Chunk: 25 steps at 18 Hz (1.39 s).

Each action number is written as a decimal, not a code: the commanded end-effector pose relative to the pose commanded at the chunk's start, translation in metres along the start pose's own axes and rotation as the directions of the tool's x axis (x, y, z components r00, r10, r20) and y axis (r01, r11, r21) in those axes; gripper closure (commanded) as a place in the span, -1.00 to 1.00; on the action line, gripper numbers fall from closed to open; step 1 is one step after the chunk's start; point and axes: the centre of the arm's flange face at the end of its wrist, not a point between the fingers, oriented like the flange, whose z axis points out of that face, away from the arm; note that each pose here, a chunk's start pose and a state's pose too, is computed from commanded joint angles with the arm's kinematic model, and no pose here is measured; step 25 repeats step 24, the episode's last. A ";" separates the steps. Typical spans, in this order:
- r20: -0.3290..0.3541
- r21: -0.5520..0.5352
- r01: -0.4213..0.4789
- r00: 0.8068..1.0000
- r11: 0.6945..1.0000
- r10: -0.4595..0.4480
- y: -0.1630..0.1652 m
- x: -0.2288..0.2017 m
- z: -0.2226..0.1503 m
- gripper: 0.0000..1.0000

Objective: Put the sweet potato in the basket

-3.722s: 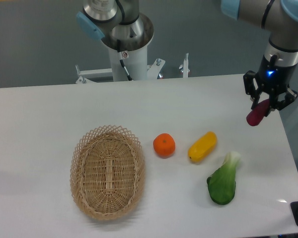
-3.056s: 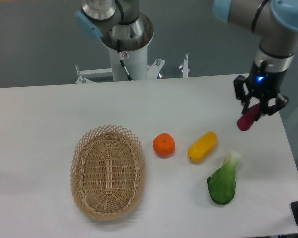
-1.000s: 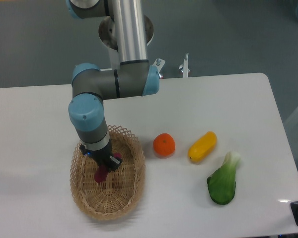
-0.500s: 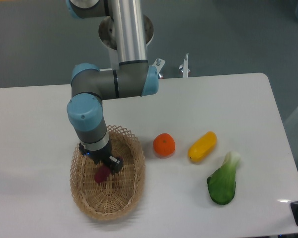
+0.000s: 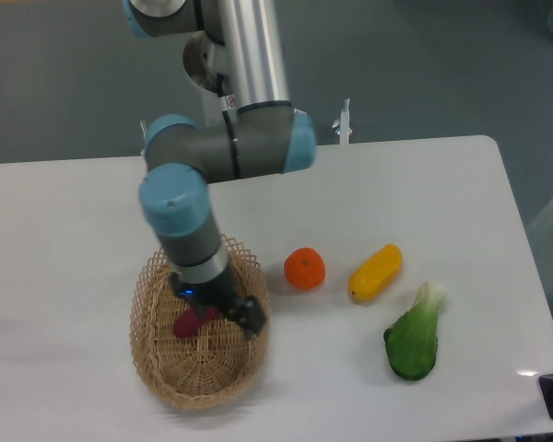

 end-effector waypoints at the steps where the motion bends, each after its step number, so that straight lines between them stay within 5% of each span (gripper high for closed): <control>1: 0.018 0.006 0.020 1.000 1.000 -0.020 0.010 -0.021 -0.010 -1.00; 3: 0.027 -0.011 0.028 0.999 1.000 -0.028 0.032 -0.054 -0.024 -1.00; 10: -0.046 -0.099 -0.189 0.982 0.977 0.185 0.117 -0.131 -0.041 -1.00; 17: -0.173 -0.076 -0.385 0.914 0.920 0.368 0.203 -0.174 -0.061 -1.00; 25: -0.172 -0.047 -0.392 0.909 0.919 0.379 0.211 -0.177 -0.066 -1.00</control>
